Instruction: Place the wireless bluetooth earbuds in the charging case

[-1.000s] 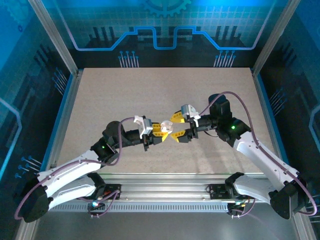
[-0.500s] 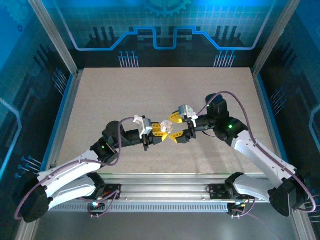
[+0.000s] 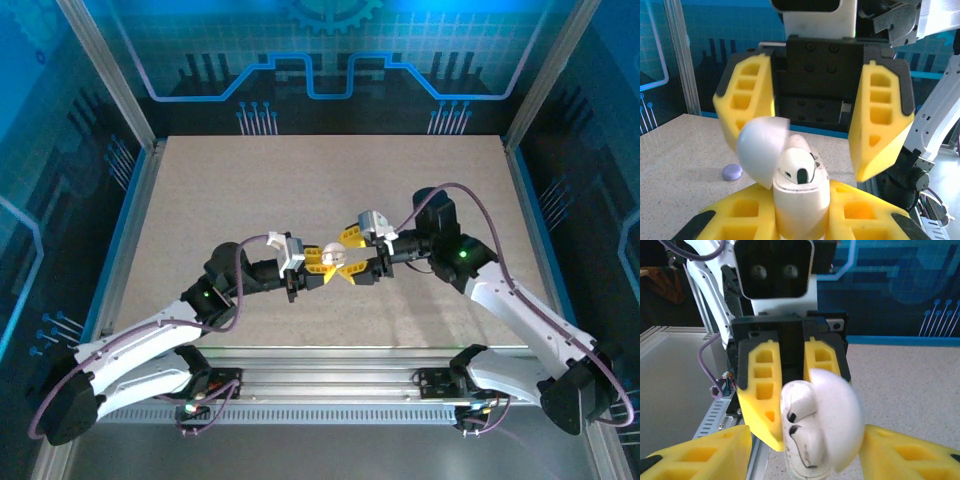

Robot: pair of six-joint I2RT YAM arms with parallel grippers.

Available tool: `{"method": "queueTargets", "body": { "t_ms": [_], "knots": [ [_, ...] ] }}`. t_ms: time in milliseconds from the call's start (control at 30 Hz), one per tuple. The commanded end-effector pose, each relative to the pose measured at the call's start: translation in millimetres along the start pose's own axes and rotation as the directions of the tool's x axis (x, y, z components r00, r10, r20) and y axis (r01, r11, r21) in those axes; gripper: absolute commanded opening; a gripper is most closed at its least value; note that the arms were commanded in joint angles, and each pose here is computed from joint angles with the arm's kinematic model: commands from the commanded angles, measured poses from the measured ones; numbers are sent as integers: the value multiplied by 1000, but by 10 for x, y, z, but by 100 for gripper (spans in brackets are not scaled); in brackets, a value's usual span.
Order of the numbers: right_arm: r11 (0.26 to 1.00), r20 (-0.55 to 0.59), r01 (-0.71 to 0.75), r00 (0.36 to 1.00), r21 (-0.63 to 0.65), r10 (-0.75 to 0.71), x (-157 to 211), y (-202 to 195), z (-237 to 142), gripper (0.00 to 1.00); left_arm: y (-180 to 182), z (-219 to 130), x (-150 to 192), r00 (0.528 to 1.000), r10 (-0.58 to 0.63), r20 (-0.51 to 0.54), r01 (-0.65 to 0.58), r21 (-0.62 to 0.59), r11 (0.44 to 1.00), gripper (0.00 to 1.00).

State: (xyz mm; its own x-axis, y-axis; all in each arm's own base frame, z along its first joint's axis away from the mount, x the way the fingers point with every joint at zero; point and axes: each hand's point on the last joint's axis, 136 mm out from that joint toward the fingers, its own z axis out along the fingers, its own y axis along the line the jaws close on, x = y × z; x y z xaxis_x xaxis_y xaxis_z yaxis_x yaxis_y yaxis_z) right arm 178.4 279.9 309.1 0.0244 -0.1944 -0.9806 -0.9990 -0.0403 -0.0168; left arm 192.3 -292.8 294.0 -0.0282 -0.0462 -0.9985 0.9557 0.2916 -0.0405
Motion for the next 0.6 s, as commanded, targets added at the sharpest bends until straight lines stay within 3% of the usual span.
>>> {"method": "queueTargets", "body": {
  "t_ms": [0, 300, 567],
  "knots": [
    [996, 49, 75, 996, -40, -73, -159, 201, -54, 57, 18, -6, -149, 999, 36, 35, -35, -16, 999, 12],
    [995, 19, 71, 997, 71, -73, 15, 66, -98, 55, -22, -20, -172, 998, 39, 45, -40, 3, 999, 12],
    [998, 24, 64, 998, 11, -65, -55, 28, -34, 51, -54, -36, -203, 997, 48, 54, -49, 12, 999, 12]
  ]
}}
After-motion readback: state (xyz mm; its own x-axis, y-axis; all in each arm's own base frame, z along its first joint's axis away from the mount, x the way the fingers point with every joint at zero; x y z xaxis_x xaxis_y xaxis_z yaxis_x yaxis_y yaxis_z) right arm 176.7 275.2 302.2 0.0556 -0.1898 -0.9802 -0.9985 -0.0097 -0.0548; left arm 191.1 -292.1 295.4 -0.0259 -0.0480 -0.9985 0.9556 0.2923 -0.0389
